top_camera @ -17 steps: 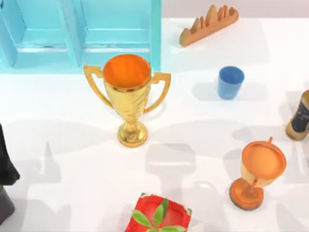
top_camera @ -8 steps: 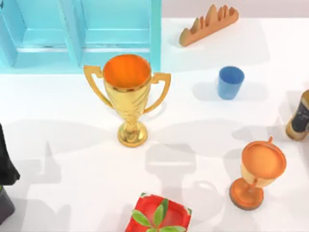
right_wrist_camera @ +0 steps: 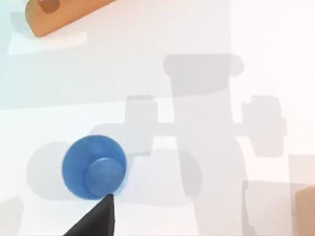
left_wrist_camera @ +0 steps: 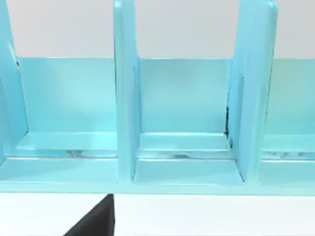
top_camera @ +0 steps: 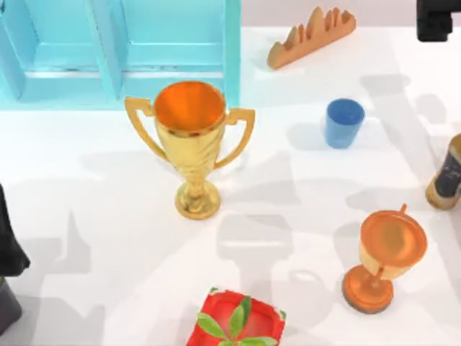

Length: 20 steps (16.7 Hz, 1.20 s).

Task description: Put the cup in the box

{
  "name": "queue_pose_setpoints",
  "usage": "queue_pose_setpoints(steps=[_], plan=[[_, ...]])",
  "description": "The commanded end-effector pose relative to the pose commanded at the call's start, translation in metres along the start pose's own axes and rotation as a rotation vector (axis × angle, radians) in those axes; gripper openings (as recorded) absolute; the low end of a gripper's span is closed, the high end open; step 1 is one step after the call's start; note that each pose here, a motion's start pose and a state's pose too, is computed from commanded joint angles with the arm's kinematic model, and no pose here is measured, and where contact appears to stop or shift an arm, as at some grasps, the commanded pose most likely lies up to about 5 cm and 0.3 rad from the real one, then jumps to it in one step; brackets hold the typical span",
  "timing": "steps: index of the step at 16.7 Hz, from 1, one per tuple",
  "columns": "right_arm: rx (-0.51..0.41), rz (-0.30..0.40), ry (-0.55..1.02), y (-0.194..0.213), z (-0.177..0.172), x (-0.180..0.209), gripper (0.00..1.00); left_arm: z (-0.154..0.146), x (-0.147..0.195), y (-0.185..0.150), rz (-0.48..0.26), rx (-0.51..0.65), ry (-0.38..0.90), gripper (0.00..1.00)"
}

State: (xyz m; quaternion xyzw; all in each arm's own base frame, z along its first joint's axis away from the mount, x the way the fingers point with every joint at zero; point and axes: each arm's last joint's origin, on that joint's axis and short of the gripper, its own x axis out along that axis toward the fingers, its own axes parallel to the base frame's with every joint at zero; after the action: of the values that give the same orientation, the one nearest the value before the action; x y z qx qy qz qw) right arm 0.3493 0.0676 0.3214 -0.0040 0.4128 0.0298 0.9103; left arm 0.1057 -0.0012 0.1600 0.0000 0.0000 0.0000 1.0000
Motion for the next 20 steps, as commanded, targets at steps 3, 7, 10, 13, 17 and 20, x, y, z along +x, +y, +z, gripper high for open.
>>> queue_pose_setpoints(steps=[3, 7, 10, 13, 17, 20], plan=[[-0.003, 0.0, 0.134, 0.026, 0.025, 0.052, 1.0, 0.0, 0.0, 0.0, 0.0, 0.0, 0.0, 1.0], [0.011, -0.003, 0.281, 0.062, 0.035, 0.093, 1.0, 0.0, 0.0, 0.0, 0.0, 0.0, 0.0, 1.0], [0.029, -0.015, 0.384, 0.087, 0.033, 0.111, 1.0, 0.0, 0.0, 0.0, 0.0, 0.0, 0.0, 1.0], [0.046, -0.033, 0.47, 0.107, 0.027, 0.129, 1.0, 0.0, 0.0, 0.0, 0.0, 0.0, 0.0, 1.0], [0.054, -0.046, 0.519, 0.118, 0.021, 0.141, 1.0, 0.0, 0.0, 0.0, 0.0, 0.0, 0.0, 1.0], [0.054, -0.046, 0.519, 0.118, 0.021, 0.141, 1.0, 0.0, 0.0, 0.0, 0.0, 0.0, 0.0, 1.0]])
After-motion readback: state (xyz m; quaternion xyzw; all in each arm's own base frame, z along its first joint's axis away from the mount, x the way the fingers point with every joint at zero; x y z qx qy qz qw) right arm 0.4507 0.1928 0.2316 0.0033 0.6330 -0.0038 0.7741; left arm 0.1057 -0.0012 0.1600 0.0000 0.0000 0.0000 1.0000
